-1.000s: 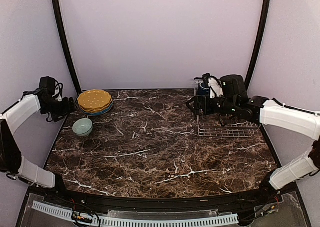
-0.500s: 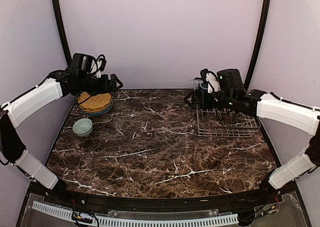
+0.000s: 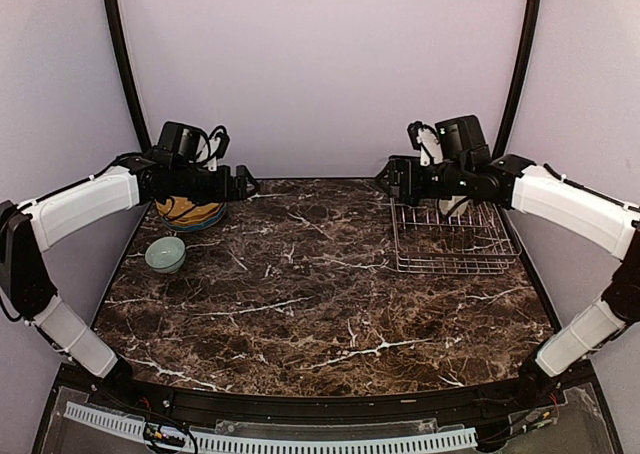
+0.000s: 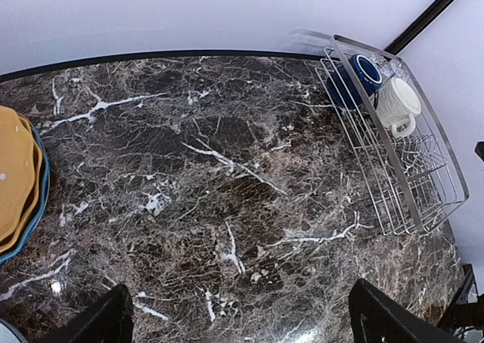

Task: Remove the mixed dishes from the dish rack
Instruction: Grab the cup from the dish rack, then pass from the right arm to the left

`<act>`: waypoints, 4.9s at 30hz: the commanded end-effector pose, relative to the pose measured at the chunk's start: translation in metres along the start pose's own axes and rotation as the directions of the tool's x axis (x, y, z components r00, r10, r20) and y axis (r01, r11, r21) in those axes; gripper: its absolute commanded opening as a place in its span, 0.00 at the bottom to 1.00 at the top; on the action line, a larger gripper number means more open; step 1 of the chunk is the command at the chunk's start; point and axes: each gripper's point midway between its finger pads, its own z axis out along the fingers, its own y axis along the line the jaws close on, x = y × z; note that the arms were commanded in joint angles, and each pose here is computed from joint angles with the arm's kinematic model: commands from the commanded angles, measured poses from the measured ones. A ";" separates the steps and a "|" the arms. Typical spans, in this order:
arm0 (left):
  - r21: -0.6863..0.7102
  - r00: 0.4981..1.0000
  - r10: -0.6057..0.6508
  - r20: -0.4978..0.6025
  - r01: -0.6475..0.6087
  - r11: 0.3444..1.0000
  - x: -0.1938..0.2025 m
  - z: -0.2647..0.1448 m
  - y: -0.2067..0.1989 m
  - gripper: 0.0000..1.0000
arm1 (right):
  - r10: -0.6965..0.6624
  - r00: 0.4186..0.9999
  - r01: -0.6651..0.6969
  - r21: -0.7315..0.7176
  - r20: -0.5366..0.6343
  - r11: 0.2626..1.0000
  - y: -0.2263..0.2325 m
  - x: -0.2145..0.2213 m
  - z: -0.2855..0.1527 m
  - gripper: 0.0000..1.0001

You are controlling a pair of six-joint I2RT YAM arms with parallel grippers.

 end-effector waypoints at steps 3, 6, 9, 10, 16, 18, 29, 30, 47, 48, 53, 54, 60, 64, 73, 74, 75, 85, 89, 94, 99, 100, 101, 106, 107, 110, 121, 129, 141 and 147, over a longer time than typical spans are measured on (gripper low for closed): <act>0.076 0.992 0.046 0.114 -0.055 0.996 -0.023 -0.030 -0.021 0.99 | 0.047 0.999 -0.048 0.062 0.015 0.997 -0.023 -0.013 0.009 0.99; 0.076 0.987 0.037 0.156 -0.049 0.996 -0.025 -0.031 -0.019 0.99 | 0.082 0.997 -0.082 0.095 0.008 0.992 -0.038 -0.010 0.012 0.99; 0.031 0.982 0.027 0.188 -0.034 0.999 -0.026 -0.032 -0.009 0.99 | 0.115 0.993 -0.114 0.124 -0.003 0.986 -0.056 -0.008 0.013 0.99; 0.020 0.979 0.029 0.200 -0.034 0.999 -0.028 -0.035 -0.006 0.99 | 0.122 0.993 -0.120 0.137 -0.004 0.983 -0.063 -0.008 0.012 0.99; 0.121 0.985 -0.013 0.173 -0.009 0.993 -0.029 -0.032 -0.001 0.99 | 0.169 0.985 -0.156 0.240 -0.036 0.958 -0.118 -0.004 0.013 0.99; 0.185 0.988 -0.047 0.150 0.019 0.983 -0.029 -0.027 -0.002 0.99 | 0.181 0.982 -0.162 0.254 -0.054 0.954 -0.131 -0.002 0.016 0.99; 0.237 0.994 -0.078 0.078 0.058 0.970 -0.018 -0.009 -0.001 0.98 | 0.398 0.914 -0.318 0.477 -0.075 0.819 -0.228 0.022 0.044 0.99; 0.239 0.994 -0.082 0.071 0.063 0.969 -0.017 -0.008 -0.001 0.98 | 0.401 0.913 -0.315 0.498 -0.073 0.808 -0.234 0.024 0.046 0.99; 0.259 0.994 -0.080 0.074 0.058 0.964 -0.019 -0.013 -0.005 0.98 | 0.405 0.914 -0.299 0.609 -0.039 0.735 -0.274 0.036 0.081 0.56; 0.260 0.994 -0.080 0.073 0.058 0.964 -0.019 -0.013 -0.006 0.98 | 0.408 0.912 -0.303 0.611 -0.036 0.732 -0.276 0.037 0.083 0.53; 0.261 0.994 -0.079 0.073 0.058 0.964 -0.019 -0.013 -0.006 0.98 | 0.421 0.907 -0.315 0.628 -0.022 0.711 -0.283 0.042 0.091 0.44; 0.261 0.994 -0.080 0.074 0.058 0.964 -0.020 -0.014 -0.006 0.98 | 0.421 0.907 -0.314 0.634 -0.020 0.707 -0.285 0.043 0.093 0.42; 0.261 0.994 -0.084 0.070 0.063 0.963 -0.019 -0.013 -0.006 0.98 | 0.416 0.909 -0.302 0.669 -0.012 0.679 -0.293 0.044 0.094 0.25; 0.262 0.994 -0.085 0.066 0.065 0.963 -0.018 -0.012 -0.005 0.98 | 0.400 0.916 -0.291 0.672 -0.008 0.681 -0.294 0.037 0.091 0.14; 0.264 0.994 -0.091 0.057 0.073 0.962 -0.017 -0.010 -0.005 0.98 | 0.344 0.939 -0.256 0.679 0.006 0.688 -0.289 0.015 0.074 0.08; 0.266 0.994 -0.092 0.053 0.075 0.961 -0.017 -0.009 -0.005 0.98 | 0.338 0.941 -0.249 0.682 0.004 0.688 -0.289 0.014 0.074 0.13; 0.268 0.994 -0.092 0.052 0.075 0.960 -0.017 -0.010 -0.005 0.97 | 0.335 0.942 -0.245 0.684 0.001 0.687 -0.289 0.014 0.074 0.17; 0.276 0.994 -0.104 0.022 0.094 0.957 -0.011 -0.001 -0.003 0.98 | 0.347 0.938 -0.239 0.689 -0.018 0.684 -0.297 0.017 0.086 0.46; 0.277 0.994 -0.105 0.019 0.095 0.956 -0.010 0.000 -0.003 0.98 | 0.341 0.940 -0.232 0.690 -0.023 0.686 -0.298 0.016 0.088 0.39; 0.279 0.994 -0.107 0.012 0.099 0.955 -0.009 0.002 -0.003 0.98 | 0.342 0.939 -0.231 0.685 -0.030 0.691 -0.297 0.012 0.092 0.24; 0.281 0.994 -0.110 0.008 0.103 0.954 -0.008 0.003 -0.003 0.97 | 0.351 0.936 -0.247 0.675 -0.019 0.695 -0.294 0.008 0.091 0.06; 0.280 0.994 -0.111 0.006 0.105 0.954 -0.008 0.004 -0.003 0.98 | 0.351 0.936 -0.251 0.668 -0.015 0.700 -0.292 0.005 0.090 0.04; 0.281 0.994 -0.111 0.006 0.105 0.954 -0.008 0.004 -0.003 0.98 | 0.349 0.937 -0.256 0.662 -0.010 0.705 -0.290 0.002 0.088 0.02; 0.283 0.993 -0.117 -0.002 0.112 0.952 -0.006 0.005 -0.003 0.98 | 0.330 0.943 -0.283 0.628 0.043 0.725 -0.278 -0.021 0.071 0.00; 0.284 0.993 -0.117 -0.001 0.112 0.952 -0.006 0.005 -0.003 0.97 | 0.323 0.944 -0.289 0.620 0.060 0.730 -0.275 -0.027 0.067 0.00; 0.287 0.993 -0.119 -0.003 0.115 0.951 -0.006 0.005 -0.003 0.97 | 0.298 0.949 -0.298 0.596 0.102 0.746 -0.267 -0.040 0.053 0.00; 0.299 0.992 -0.124 -0.016 0.123 0.946 -0.005 0.007 -0.005 0.97 | 0.276 0.940 -0.340 0.448 0.202 0.827 -0.228 -0.065 0.013 0.00; 0.417 0.988 -0.147 -0.046 0.152 0.896 -0.006 0.010 -0.023 0.97 | 0.196 0.936 -0.216 0.038 0.293 0.976 -0.142 -0.086 -0.023 0.00; 0.712 0.980 -0.192 -0.056 0.174 0.680 -0.012 -0.007 -0.073 0.98 | 0.195 0.933 -0.038 -0.456 0.303 0.889 0.021 -0.089 -0.047 0.00; 0.802 0.983 -0.174 -0.063 0.154 0.577 -0.003 -0.016 -0.105 0.97 | 0.260 0.933 -0.039 -0.650 0.248 0.759 0.092 -0.081 -0.037 0.00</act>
